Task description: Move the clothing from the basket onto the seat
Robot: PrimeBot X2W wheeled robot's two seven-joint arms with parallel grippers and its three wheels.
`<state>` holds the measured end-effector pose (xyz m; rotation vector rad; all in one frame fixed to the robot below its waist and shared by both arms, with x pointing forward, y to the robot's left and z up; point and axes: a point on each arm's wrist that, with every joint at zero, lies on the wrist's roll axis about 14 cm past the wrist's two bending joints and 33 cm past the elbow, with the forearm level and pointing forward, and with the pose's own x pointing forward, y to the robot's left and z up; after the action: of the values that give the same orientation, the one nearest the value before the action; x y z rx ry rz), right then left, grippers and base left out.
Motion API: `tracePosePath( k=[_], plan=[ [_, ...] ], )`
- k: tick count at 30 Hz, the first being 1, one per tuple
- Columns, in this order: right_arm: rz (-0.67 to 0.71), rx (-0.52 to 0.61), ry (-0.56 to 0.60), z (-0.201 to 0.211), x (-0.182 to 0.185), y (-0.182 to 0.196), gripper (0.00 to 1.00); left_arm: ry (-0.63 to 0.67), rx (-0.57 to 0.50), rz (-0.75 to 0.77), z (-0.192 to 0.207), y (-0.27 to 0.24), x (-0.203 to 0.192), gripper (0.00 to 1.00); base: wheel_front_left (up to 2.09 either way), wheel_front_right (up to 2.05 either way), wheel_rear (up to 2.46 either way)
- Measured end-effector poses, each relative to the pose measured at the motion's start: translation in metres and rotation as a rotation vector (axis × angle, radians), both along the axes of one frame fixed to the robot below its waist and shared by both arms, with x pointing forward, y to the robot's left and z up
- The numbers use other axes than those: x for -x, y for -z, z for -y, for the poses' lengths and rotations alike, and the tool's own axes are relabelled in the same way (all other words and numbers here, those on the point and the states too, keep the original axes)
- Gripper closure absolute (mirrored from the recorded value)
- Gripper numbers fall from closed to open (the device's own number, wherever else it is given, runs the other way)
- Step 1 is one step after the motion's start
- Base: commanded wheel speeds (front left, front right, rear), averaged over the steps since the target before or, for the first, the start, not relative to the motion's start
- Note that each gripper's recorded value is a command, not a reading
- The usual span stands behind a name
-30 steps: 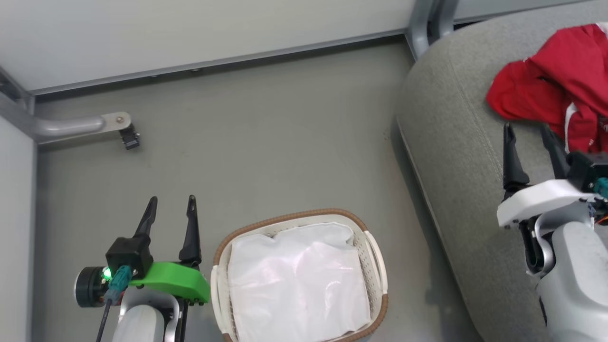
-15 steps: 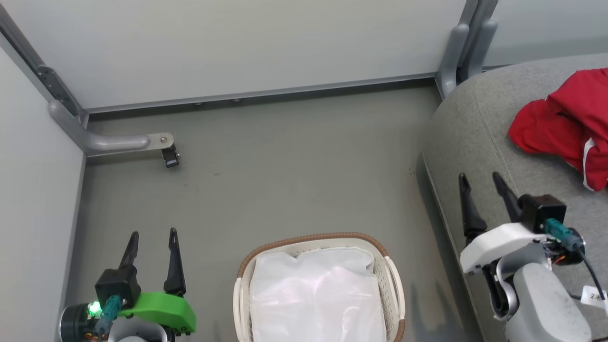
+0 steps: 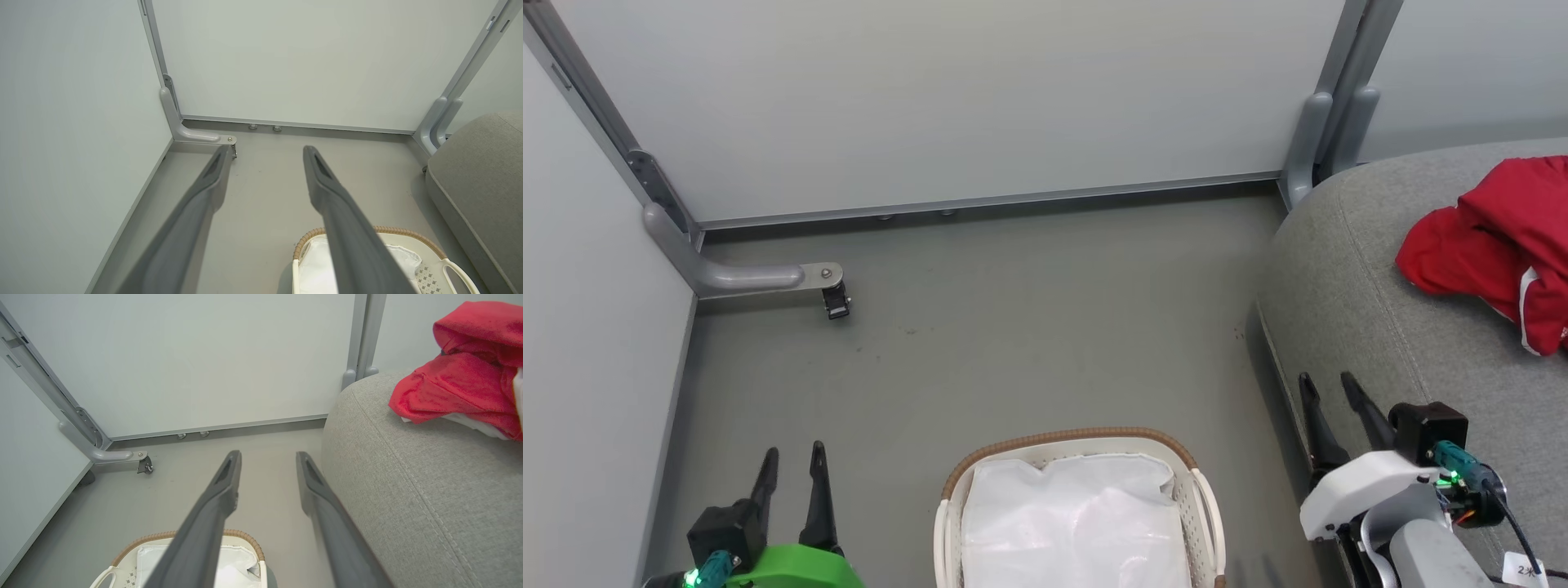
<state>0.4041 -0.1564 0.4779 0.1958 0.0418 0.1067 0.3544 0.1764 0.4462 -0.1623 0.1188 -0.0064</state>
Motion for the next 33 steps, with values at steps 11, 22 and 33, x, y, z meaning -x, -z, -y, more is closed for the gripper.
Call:
tracePosePath(
  k=[11,22,33],
  plan=[
    [-0.079,-0.138,0.051,0.007,0.008,0.016,1.0,-0.056,0.135,-0.068,-0.007,0.013,0.004,1.0,0.0,0.0,0.0],
    [-0.093,-0.322,0.102,0.015,0.009,0.012,1.0,-0.109,0.322,-0.07,-0.012,0.009,0.001,1.0,0.0,0.0,0.0],
    [-0.096,-0.485,0.134,0.021,0.008,0.006,1.0,-0.15,0.488,-0.067,-0.017,0.004,-0.002,1.0,0.0,0.0,0.0]
  ],
)
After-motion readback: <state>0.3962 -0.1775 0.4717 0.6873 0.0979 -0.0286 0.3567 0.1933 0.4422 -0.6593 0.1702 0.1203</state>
